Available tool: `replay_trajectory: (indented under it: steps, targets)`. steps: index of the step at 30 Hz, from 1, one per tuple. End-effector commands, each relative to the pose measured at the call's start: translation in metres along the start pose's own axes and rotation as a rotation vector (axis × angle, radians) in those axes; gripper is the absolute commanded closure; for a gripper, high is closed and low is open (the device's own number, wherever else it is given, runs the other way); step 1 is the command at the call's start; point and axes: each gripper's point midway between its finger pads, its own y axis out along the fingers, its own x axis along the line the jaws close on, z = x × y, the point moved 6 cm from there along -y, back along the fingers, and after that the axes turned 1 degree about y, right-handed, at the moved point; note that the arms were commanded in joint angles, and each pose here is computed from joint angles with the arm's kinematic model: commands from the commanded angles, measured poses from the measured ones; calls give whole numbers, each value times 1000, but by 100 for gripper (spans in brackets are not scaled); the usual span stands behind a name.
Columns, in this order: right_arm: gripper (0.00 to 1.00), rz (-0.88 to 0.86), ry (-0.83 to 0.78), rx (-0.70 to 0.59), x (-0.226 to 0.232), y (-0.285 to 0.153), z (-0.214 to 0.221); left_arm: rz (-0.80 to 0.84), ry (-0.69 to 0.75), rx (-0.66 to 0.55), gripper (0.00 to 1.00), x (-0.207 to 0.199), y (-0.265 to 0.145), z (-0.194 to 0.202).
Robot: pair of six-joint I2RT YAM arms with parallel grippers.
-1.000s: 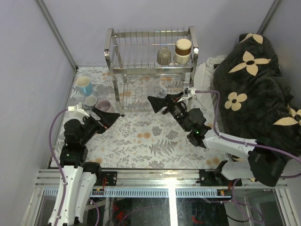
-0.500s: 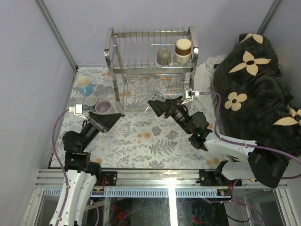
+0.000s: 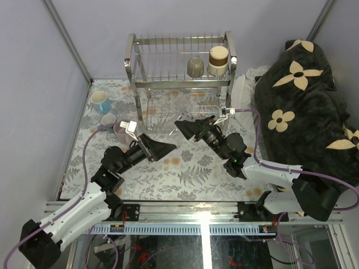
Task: Unload the cups from the dish rack
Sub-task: Place the cup at the center of the board.
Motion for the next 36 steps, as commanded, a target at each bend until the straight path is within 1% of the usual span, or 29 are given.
replay_trajectory:
  steps: [1, 6, 13, 15, 17, 22, 28, 30, 36]
  targets:
    - [100, -140, 22, -108, 38, 7, -28, 114, 95, -160, 12, -28, 11, -18]
    - [100, -134, 24, -116, 35, 3, -27, 173, 111, -222, 12, -35, 10, -22]
    - [100, -159, 72, -111, 32, 4, -20, 215, 117, -247, 21, -33, 18, -19]
    - [100, -163, 71, -118, 32, 3, -21, 238, 124, -265, 22, -34, 16, -20]
    - [100, -163, 59, -118, 33, 2, -22, 247, 142, -276, 22, -35, 15, -21]
    - [100, -198, 4, -72, 41, 4, -20, 236, 175, -278, 24, -39, 14, -24]
    - [100, -200, -5, -68, 39, 2, -18, 249, 172, -279, 25, -44, 13, -26]
    - [100, -201, -20, -56, 39, 2, -17, 251, 169, -282, 27, -45, 13, -27]
    - [100, -213, -67, -43, 41, 0, -18, 266, 134, -277, 27, -51, 13, -28]
